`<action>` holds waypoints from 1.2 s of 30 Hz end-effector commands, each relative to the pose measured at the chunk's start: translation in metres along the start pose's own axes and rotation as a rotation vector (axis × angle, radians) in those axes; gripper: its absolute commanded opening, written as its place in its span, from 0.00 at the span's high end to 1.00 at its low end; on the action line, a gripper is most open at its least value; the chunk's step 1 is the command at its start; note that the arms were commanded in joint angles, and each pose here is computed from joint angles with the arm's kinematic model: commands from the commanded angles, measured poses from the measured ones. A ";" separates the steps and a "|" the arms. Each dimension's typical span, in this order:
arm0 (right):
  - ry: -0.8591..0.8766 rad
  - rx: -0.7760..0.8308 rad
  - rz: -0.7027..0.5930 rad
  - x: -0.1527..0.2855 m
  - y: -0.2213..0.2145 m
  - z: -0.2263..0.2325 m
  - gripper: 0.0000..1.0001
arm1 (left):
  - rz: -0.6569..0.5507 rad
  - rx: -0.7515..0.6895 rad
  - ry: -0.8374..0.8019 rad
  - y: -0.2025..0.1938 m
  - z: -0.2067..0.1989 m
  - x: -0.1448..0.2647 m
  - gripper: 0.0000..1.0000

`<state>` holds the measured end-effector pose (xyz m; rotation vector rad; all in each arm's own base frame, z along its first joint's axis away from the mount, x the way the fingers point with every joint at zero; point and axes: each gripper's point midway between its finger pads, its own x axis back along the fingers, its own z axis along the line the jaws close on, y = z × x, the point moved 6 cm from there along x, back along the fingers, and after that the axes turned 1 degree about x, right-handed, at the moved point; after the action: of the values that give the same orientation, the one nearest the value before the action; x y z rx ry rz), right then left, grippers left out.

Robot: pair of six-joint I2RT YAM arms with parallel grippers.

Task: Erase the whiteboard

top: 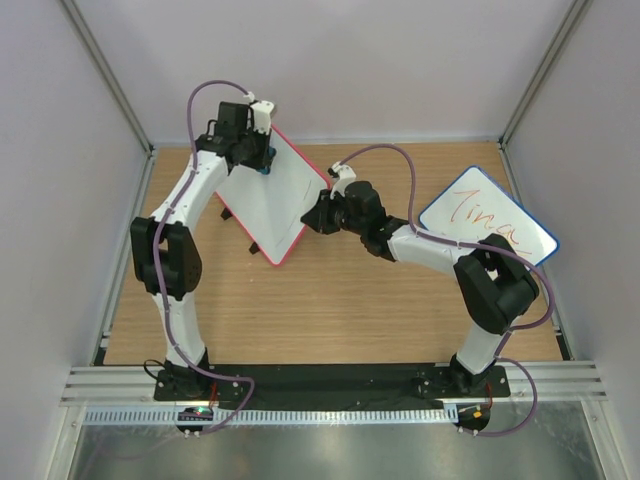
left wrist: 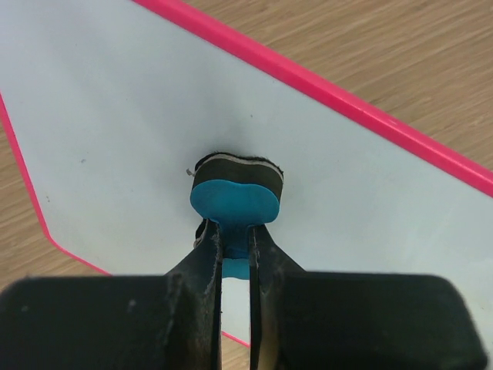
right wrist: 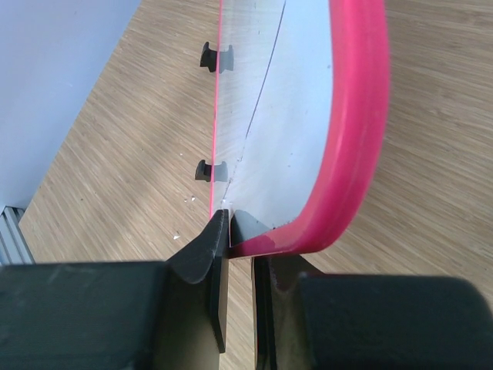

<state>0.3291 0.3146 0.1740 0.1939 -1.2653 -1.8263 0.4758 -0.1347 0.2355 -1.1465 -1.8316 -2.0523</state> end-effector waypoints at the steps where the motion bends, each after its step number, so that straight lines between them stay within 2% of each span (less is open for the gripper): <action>1: 0.029 0.164 0.143 0.003 -0.032 0.009 0.99 | -0.051 -0.034 0.021 0.018 -0.002 -0.007 1.00; 5: 0.029 0.167 0.143 0.004 -0.032 0.009 0.99 | -0.057 -0.042 -0.055 0.020 -0.021 0.003 1.00; 9: 0.027 0.174 0.138 0.003 -0.032 0.008 0.99 | -0.075 -0.082 -0.196 0.018 -0.065 0.028 1.00; 13: 0.029 0.170 0.140 0.004 -0.033 0.009 0.99 | -0.042 -0.115 -0.346 -0.001 -0.108 0.045 1.00; 19: 0.051 0.154 0.122 0.002 -0.030 0.013 0.99 | -0.019 -0.130 -0.429 -0.012 -0.143 0.054 1.00; 27: 0.048 0.157 0.115 0.005 -0.029 0.013 0.99 | 0.062 -0.147 -0.358 -0.033 -0.140 0.029 1.00; 36: 0.045 0.161 0.117 0.009 -0.031 0.012 0.99 | 0.250 -0.142 -0.250 -0.115 -0.102 0.017 1.00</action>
<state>0.3291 0.3116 0.1687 0.1345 -1.2445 -1.8643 0.3670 -0.2143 0.2211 -1.5974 -1.7566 -2.1149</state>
